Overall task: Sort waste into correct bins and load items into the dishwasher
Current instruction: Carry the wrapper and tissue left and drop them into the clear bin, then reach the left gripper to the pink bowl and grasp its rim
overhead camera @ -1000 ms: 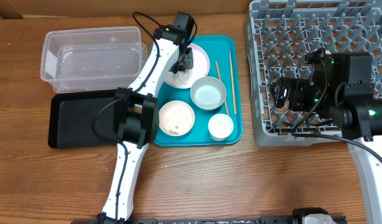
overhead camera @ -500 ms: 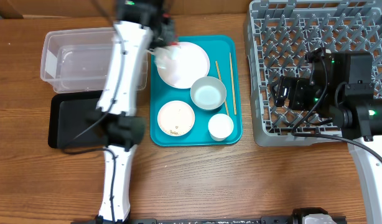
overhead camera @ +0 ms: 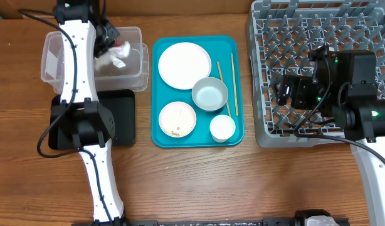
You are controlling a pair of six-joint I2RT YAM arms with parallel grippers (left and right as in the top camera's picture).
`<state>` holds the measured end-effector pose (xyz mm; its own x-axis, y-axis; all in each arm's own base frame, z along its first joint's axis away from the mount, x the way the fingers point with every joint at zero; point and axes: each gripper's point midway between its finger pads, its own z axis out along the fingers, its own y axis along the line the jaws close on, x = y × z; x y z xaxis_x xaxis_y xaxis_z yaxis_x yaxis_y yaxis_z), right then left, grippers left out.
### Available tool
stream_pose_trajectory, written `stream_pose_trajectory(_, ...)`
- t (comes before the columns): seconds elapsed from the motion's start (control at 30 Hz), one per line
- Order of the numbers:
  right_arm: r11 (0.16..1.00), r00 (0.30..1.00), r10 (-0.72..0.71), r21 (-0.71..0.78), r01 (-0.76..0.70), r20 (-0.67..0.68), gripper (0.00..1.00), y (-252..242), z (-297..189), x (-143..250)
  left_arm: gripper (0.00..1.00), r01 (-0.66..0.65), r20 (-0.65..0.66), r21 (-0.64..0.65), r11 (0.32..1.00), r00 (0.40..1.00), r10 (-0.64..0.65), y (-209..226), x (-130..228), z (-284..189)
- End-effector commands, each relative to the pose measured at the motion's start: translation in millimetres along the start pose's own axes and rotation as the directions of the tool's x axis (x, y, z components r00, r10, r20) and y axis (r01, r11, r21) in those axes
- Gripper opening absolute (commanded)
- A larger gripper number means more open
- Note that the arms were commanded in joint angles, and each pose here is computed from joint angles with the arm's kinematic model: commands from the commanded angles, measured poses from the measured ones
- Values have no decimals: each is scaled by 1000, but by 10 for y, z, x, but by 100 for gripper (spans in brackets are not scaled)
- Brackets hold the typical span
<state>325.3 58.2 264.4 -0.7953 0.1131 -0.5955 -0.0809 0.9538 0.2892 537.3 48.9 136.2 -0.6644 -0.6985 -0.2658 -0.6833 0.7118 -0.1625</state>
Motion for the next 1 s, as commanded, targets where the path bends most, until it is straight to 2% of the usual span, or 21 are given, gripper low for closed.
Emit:
stream_pose_trajectory(0.0,1000,999,-8,-16,8,36,100,62,-71,-106,41,47,-16,-30,998,999,-48,37,46,215)
stream_pose_trajectory(0.07,1000,999,-10,-18,10,43,100,66,-72,-125,67,36,-21,-33,999,999,-37,46,57,213)
stream_pose_trajectory(0.1,1000,999,-11,-18,12,48,100,68,-72,-136,77,24,-22,-29,999,999,-25,39,58,206)
stream_pose_trajectory(0.2,1000,998,-12,-20,13,55,100,73,-73,-154,88,-33,-28,-2,999,999,33,-2,65,148)
stream_pose_trajectory(0.3,999,998,-13,-36,15,55,100,101,-74,-156,100,-198,-15,44,979,980,199,-66,61,-80)
stream_pose_trajectory(0.4,997,998,-17,-75,22,64,100,171,-80,-181,98,-359,16,145,922,932,361,-193,120,-508)
stream_pose_trajectory(0.53,996,996,-21,-84,28,82,100,190,-84,-224,89,-536,57,357,765,830,555,-508,470,-1028)
stream_pose_trajectory(0.67,996,996,-7,-86,15,86,100,192,-86,-238,90,-660,66,409,630,710,701,-636,971,-1392)
stream_pose_trajectory(0.73,996,996,-8,-86,15,86,100,191,-86,-237,90,-685,29,409,604,671,741,-620,1196,-1458)
stream_pose_trajectory(0.77,996,996,-8,-86,15,86,100,192,-87,-238,85,-692,22,407,596,660,751,-632,1259,-1472)
stream_pose_trajectory(0.97,996,997,-6,-84,13,78,100,187,-84,-217,80,-688,-1,429,585,647,763,-779,1640,-1630)
